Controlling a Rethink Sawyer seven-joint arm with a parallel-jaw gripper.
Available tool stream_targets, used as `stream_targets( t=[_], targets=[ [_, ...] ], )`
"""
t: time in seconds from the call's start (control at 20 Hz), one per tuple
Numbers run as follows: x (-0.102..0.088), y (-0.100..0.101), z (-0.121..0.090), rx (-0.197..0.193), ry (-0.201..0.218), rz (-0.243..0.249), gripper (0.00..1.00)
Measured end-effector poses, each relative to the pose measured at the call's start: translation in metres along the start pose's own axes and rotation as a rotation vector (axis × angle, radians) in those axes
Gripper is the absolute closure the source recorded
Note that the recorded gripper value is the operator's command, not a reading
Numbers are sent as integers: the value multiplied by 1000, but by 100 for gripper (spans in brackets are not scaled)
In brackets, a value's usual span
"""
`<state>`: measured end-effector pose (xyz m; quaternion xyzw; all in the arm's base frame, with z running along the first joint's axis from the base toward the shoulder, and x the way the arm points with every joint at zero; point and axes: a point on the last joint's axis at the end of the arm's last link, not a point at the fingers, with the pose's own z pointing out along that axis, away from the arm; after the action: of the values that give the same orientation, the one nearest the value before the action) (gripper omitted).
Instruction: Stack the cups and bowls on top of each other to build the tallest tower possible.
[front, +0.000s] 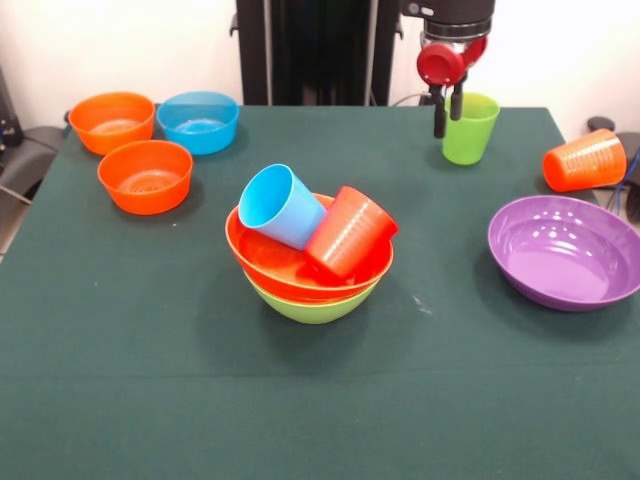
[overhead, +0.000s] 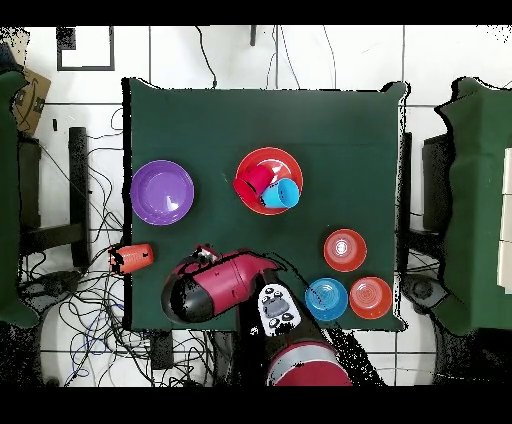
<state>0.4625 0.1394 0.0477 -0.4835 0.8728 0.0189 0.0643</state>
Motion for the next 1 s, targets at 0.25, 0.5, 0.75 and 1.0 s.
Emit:
stream_targets(
  t=[0.25,0.5,0.75,1.0],
  targets=[
    [-2,-1,-1,0,-2,11,0],
    [-4,-3,-2,1,-5,27,0],
    [-6,-4,-4,3,-7,37,0],
    [-8,-6,-6,6,-9,41,0]
  ],
)
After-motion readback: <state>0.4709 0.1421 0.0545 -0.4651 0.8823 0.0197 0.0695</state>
